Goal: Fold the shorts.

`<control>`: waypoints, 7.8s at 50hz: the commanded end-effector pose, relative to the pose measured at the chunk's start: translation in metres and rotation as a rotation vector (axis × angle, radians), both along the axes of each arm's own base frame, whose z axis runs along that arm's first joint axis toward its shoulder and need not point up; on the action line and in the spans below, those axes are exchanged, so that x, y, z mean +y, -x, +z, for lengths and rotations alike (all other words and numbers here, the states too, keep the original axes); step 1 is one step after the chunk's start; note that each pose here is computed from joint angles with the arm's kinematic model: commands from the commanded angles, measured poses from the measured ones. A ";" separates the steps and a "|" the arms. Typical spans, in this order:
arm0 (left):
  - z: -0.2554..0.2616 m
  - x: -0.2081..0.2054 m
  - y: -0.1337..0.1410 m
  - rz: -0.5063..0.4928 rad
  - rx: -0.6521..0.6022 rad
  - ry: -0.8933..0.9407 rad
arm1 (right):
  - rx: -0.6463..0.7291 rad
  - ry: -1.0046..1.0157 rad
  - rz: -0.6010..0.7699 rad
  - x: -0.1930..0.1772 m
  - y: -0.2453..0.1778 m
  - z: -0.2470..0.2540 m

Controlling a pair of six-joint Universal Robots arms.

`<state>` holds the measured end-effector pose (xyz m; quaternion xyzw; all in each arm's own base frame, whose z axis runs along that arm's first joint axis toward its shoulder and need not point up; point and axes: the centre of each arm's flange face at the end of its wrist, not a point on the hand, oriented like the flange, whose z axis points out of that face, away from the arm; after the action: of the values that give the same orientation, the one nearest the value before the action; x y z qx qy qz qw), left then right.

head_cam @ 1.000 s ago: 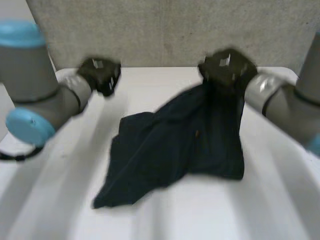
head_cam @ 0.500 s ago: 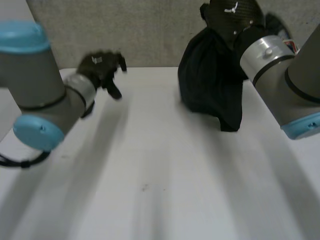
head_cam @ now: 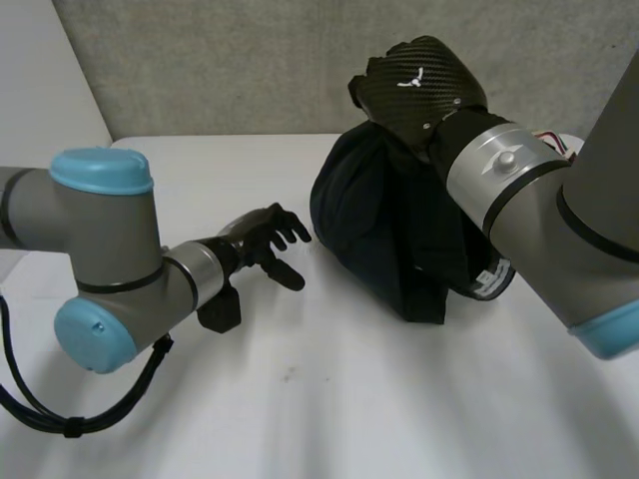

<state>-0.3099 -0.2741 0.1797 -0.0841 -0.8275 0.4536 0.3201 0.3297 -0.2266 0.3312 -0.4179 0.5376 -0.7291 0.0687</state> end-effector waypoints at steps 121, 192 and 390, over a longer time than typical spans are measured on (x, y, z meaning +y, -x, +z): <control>-0.012 0.070 -0.040 -0.159 -0.776 0.493 | 0.121 -0.592 -0.062 -0.024 0.050 -0.156; 0.000 0.026 -0.106 0.037 -0.525 0.343 | 0.190 -0.488 -0.005 -0.037 0.068 -0.196; 0.150 -0.070 -0.031 0.278 -0.365 1.061 | -0.003 0.252 -0.173 -0.119 0.014 -0.043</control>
<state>-0.2800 -0.3424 0.4024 -0.1663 -0.4403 0.8819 0.0257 0.3162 -0.3483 0.3526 -0.3273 0.3904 -0.8580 -0.0661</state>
